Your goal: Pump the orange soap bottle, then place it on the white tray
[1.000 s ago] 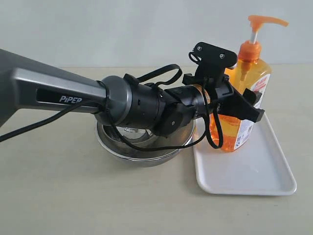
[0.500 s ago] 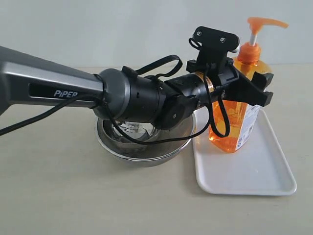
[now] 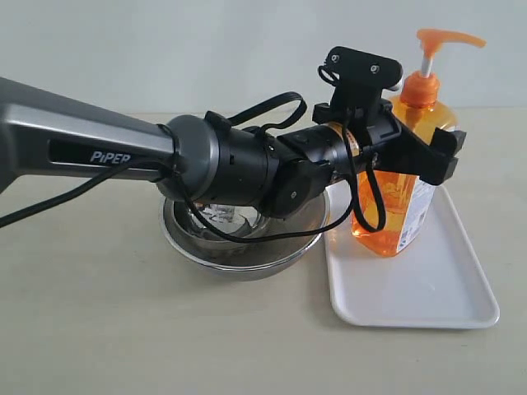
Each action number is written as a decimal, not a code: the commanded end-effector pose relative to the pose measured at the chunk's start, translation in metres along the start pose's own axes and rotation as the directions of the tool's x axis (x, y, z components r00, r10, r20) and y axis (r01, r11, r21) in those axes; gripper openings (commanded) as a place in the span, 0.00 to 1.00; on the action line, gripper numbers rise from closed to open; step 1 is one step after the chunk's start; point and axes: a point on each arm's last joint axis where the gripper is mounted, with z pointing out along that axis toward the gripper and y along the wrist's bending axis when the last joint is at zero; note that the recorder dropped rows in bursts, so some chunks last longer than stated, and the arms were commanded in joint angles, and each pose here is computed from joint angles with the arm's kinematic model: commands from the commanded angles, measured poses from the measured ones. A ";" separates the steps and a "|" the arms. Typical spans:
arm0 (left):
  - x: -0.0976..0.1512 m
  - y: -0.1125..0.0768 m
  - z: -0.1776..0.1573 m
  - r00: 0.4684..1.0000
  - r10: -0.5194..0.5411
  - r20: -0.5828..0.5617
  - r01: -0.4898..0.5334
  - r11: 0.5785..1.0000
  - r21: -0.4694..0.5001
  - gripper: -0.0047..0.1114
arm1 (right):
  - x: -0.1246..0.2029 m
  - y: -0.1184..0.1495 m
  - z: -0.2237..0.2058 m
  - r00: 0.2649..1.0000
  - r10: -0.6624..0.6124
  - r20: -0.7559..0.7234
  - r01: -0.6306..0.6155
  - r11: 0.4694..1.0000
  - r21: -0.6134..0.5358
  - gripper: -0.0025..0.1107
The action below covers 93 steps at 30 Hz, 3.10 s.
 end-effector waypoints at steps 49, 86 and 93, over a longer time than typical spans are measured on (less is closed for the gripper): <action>0.004 -0.006 -0.002 0.994 -0.041 -0.106 0.041 0.999 -0.002 0.90 | -0.002 -0.002 -0.001 1.000 0.009 0.009 -0.009 1.000 0.007 0.02; 0.008 -0.005 -0.004 0.983 -0.053 -0.176 0.050 0.999 -0.018 0.90 | -0.002 -0.002 -0.001 1.000 0.009 0.009 -0.009 1.000 0.007 0.02; -0.005 -0.006 -0.012 0.974 -0.038 -0.224 0.034 0.999 -0.021 0.90 | -0.002 -0.002 -0.001 1.000 0.009 0.009 -0.009 1.000 0.007 0.02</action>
